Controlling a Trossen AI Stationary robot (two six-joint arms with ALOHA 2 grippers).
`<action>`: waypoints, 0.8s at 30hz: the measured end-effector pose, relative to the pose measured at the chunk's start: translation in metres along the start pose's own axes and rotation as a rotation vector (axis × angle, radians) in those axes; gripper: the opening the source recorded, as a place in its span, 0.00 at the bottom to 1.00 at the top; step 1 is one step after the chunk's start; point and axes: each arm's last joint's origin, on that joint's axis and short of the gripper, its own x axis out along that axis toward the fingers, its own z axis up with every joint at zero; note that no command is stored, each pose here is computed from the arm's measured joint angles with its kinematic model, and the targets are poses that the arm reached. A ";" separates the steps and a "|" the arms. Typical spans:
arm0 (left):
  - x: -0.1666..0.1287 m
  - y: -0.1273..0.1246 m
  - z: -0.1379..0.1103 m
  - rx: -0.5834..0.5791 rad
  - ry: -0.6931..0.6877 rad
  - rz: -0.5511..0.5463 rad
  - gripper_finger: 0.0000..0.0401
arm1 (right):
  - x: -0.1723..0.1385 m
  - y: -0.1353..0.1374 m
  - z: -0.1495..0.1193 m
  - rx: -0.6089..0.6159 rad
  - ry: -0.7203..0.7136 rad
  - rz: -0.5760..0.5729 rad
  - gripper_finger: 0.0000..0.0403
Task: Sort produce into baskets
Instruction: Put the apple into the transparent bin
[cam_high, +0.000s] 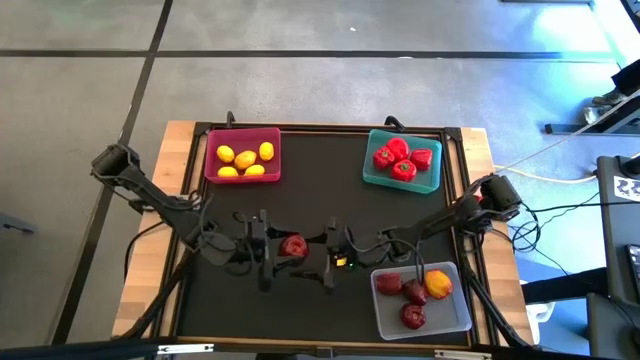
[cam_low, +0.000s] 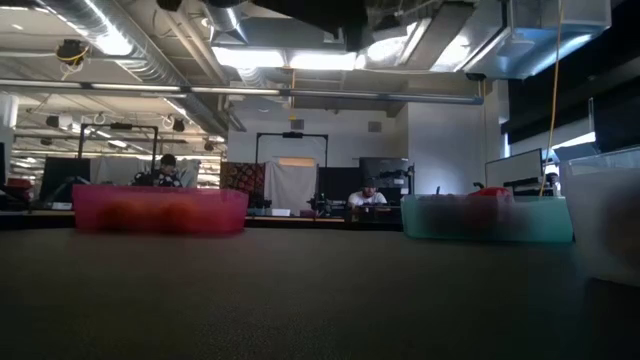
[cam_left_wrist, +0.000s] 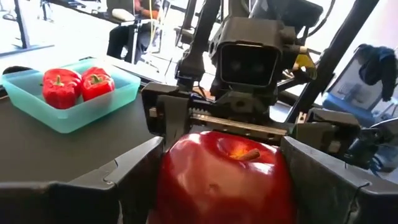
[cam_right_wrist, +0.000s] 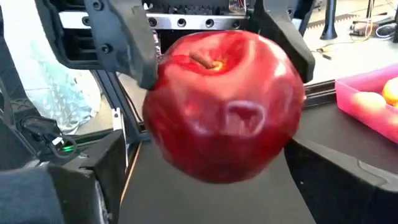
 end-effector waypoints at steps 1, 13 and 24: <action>0.000 0.000 0.000 -0.003 -0.003 -0.002 0.75 | 0.002 0.001 0.001 0.000 -0.004 -0.003 0.87; 0.000 -0.002 0.002 0.032 -0.016 -0.020 0.77 | 0.005 0.001 0.004 -0.004 -0.011 -0.023 0.53; -0.001 -0.002 0.002 0.072 -0.008 -0.032 0.84 | 0.005 0.001 0.003 -0.037 -0.003 -0.025 0.44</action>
